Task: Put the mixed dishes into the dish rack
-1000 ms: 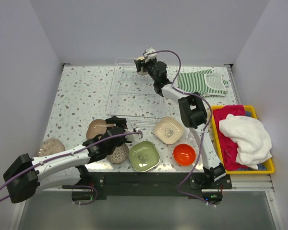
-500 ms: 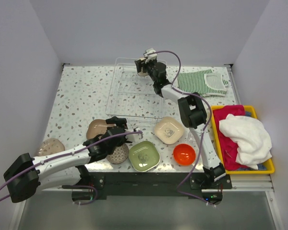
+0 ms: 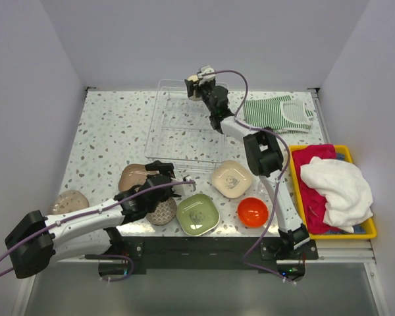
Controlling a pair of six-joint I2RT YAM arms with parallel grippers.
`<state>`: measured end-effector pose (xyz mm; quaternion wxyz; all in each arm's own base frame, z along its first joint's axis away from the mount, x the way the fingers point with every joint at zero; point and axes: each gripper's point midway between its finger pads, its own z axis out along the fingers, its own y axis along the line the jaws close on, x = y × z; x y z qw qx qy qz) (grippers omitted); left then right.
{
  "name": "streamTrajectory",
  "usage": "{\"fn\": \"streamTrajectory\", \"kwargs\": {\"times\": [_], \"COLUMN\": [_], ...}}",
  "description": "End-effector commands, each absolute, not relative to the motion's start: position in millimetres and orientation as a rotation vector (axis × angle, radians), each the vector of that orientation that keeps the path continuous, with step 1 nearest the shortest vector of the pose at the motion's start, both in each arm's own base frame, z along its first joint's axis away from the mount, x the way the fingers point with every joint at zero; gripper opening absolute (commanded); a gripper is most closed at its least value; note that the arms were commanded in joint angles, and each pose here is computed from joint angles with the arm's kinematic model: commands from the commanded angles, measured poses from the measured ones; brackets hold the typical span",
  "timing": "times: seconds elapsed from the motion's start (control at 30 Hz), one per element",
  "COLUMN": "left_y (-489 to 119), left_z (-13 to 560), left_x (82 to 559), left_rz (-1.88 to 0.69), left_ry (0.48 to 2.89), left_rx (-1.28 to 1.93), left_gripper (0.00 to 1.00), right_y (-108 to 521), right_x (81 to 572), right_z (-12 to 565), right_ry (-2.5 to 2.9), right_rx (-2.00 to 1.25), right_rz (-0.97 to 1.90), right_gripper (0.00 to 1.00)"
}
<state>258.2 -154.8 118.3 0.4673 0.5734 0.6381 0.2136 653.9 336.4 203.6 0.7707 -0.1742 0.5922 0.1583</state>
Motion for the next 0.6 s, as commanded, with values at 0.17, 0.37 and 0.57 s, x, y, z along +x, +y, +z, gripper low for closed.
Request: {"fn": "streamTrajectory", "kwargs": {"times": [0.17,0.37,0.57], "left_y": [-158.5,-157.9,-157.6], "left_z": [121.5,116.9,114.3], "left_x": [259.3,257.6,256.7], "left_rz": [0.481,0.476,0.471], "left_ry": [1.569,1.572,1.578], "left_rx": [1.348,1.352,1.354], "left_gripper": [0.85,0.85,0.85], "right_y": [340.9,335.8,334.6], "right_x": [650.9,654.1,655.1], "right_z": [204.7,180.3,166.4], "right_ry": [1.22,1.241,1.255], "right_rx": [-0.358,-0.348,-0.339], "right_rz": [0.293,0.243,0.221], "right_gripper": [0.0,0.0,0.0]}}
